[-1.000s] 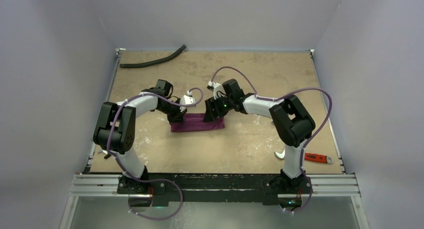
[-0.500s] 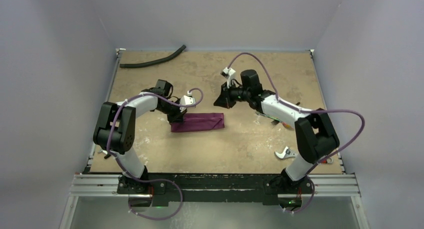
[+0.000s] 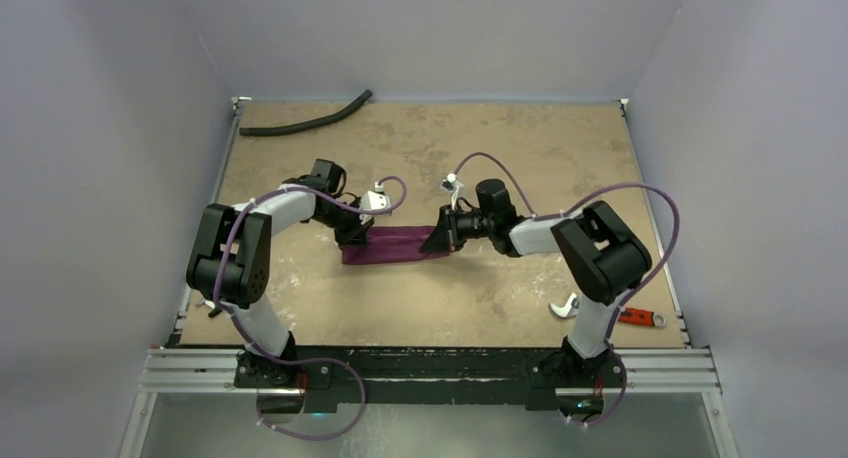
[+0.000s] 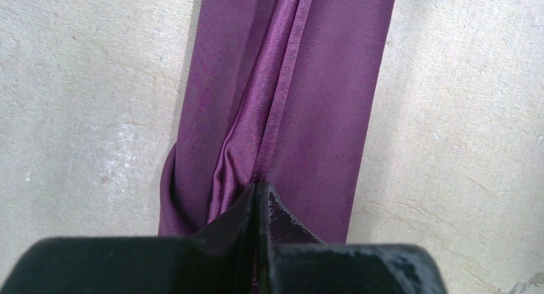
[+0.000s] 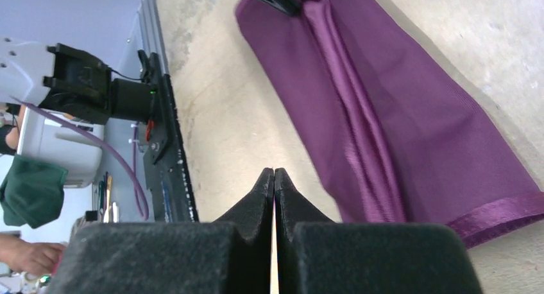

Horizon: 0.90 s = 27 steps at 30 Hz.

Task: Fold the napkin into a case and place the utensils inside
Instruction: Stuff the top corner of the smaller-rectangle-folded napkin into the folded napkin.

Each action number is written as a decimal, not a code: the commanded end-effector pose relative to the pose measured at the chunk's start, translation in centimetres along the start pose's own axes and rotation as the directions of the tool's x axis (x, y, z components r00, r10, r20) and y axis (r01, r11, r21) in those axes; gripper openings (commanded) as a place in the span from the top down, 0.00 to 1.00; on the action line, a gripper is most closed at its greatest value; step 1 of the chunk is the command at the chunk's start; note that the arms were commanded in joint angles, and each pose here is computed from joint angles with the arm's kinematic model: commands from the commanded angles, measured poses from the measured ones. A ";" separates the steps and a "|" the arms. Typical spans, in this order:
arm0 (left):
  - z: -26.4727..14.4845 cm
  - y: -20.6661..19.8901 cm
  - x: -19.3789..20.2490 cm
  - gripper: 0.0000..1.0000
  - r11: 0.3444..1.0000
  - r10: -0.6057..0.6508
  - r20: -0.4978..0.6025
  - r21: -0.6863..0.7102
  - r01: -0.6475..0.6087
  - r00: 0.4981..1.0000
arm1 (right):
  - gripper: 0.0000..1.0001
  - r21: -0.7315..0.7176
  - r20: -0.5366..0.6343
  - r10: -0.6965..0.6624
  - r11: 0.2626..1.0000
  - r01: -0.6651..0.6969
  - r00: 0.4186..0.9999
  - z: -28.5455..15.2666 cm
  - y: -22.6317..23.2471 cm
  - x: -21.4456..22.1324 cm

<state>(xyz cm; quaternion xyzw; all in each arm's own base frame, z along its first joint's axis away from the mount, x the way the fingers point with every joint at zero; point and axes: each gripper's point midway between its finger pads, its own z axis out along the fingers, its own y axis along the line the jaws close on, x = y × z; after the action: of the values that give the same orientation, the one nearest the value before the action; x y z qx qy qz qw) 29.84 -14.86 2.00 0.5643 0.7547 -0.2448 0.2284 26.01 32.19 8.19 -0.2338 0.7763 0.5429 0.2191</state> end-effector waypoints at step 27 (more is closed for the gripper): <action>-0.3 -0.6 1.1 1.00 0.977 -0.208 -0.009 -0.050 0.207 0.978 | 1.00 -0.033 0.072 0.065 0.997 -0.063 0.995 11.3 2.3 -2.0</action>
<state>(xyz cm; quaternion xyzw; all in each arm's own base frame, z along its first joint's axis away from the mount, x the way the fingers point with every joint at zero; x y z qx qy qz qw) 29.91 -14.77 2.04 0.5109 0.7929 -0.2436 0.2259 24.79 42.29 5.66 -0.2152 0.7844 0.5472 0.1972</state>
